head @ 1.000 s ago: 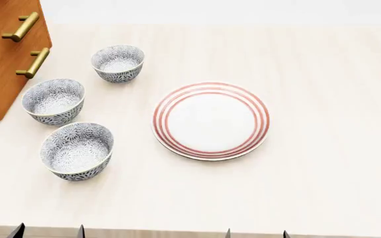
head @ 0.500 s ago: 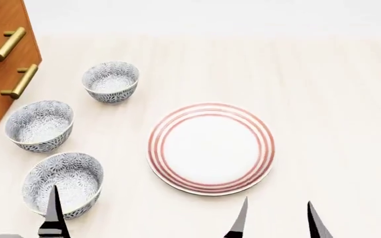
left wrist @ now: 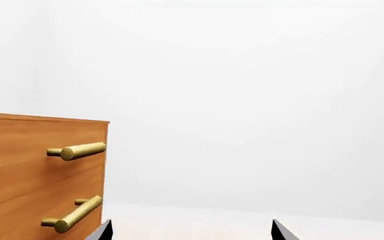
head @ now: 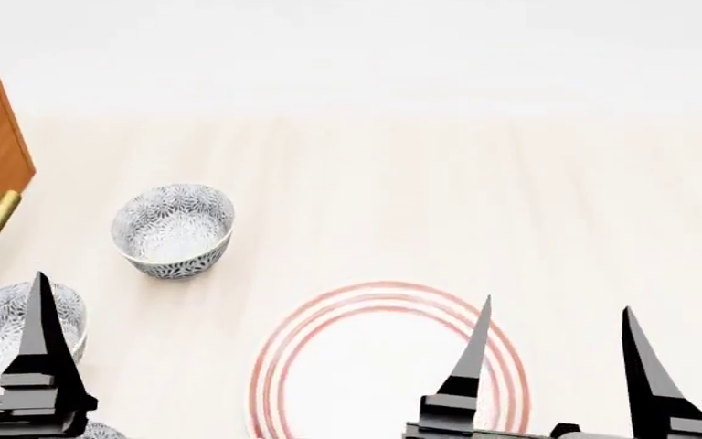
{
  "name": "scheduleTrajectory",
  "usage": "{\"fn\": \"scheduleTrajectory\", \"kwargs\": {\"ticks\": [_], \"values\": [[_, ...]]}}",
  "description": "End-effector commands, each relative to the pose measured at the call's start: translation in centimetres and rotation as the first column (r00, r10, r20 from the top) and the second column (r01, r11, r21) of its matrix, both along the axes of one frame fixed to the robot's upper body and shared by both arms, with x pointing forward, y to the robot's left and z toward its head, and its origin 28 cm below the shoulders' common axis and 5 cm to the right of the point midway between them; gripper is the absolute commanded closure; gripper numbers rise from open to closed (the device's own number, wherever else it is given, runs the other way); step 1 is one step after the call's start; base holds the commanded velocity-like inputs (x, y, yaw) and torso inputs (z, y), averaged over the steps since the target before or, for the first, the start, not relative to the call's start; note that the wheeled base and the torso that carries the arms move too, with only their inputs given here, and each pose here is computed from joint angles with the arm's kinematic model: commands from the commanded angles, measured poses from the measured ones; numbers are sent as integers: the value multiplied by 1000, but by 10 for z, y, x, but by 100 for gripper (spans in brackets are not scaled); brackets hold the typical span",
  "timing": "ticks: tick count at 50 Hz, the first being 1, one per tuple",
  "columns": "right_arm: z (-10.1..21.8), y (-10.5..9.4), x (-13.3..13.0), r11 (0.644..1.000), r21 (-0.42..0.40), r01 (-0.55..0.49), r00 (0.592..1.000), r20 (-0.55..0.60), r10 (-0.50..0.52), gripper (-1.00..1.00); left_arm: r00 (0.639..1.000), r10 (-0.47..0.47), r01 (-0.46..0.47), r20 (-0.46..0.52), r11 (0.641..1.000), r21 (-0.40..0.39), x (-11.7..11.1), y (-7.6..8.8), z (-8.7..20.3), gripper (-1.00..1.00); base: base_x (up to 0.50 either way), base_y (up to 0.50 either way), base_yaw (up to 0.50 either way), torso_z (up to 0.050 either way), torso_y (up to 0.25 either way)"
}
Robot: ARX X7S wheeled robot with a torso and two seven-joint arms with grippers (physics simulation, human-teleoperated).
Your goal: Open the top drawer of the cabinet.
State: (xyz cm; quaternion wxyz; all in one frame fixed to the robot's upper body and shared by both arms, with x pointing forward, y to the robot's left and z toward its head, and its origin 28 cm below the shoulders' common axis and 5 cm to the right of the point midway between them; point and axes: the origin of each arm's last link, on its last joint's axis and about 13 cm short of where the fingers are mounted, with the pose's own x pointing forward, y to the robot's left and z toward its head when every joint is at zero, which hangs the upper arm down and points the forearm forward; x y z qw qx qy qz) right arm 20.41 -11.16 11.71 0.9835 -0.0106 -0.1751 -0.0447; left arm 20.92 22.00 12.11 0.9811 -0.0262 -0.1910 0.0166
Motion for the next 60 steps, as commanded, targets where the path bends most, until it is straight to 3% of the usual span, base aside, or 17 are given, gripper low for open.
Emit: {"fn": "scheduleTrajectory", "kwargs": {"ticks": [1,23,33,34,35,54,58,60], "values": [[12,-2,-3,1000,3,2,999,39,-2,-100,999,9,-9,46,1000,-4,-3,2,10,-100,500,0,0,0,0],[6,-3,-3,1000,23,-6,1000,29,6,-100,999,23,-23,47,1000,-1,-5,2,9,-100,500,-3,0,0,1],[7,-3,-4,999,-11,31,998,57,-30,-100,999,23,-23,41,1000,4,-5,3,8,-100,20,250,0,0,0],[17,-5,-18,999,47,0,1000,-1,0,-100,992,61,-59,111,998,-16,-9,17,45,-100,0,0,0,0,0],[16,-5,-19,999,39,4,999,-54,-2,-100,997,44,-45,71,999,15,-18,13,53,-100,0,0,0,0,0],[21,-3,-24,999,45,4,998,-60,-1,-100,998,48,-50,41,997,51,-23,16,53,-100,19,290,0,0,0],[20,-3,-24,999,48,2,998,-63,1,-100,997,63,-68,54,993,98,-22,17,55,-100,0,0,0,0,0],[19,-3,-24,999,46,2,998,-68,1,-100,985,130,-155,111,954,259,-17,19,62,-100,0,0,0,0,0]]}}
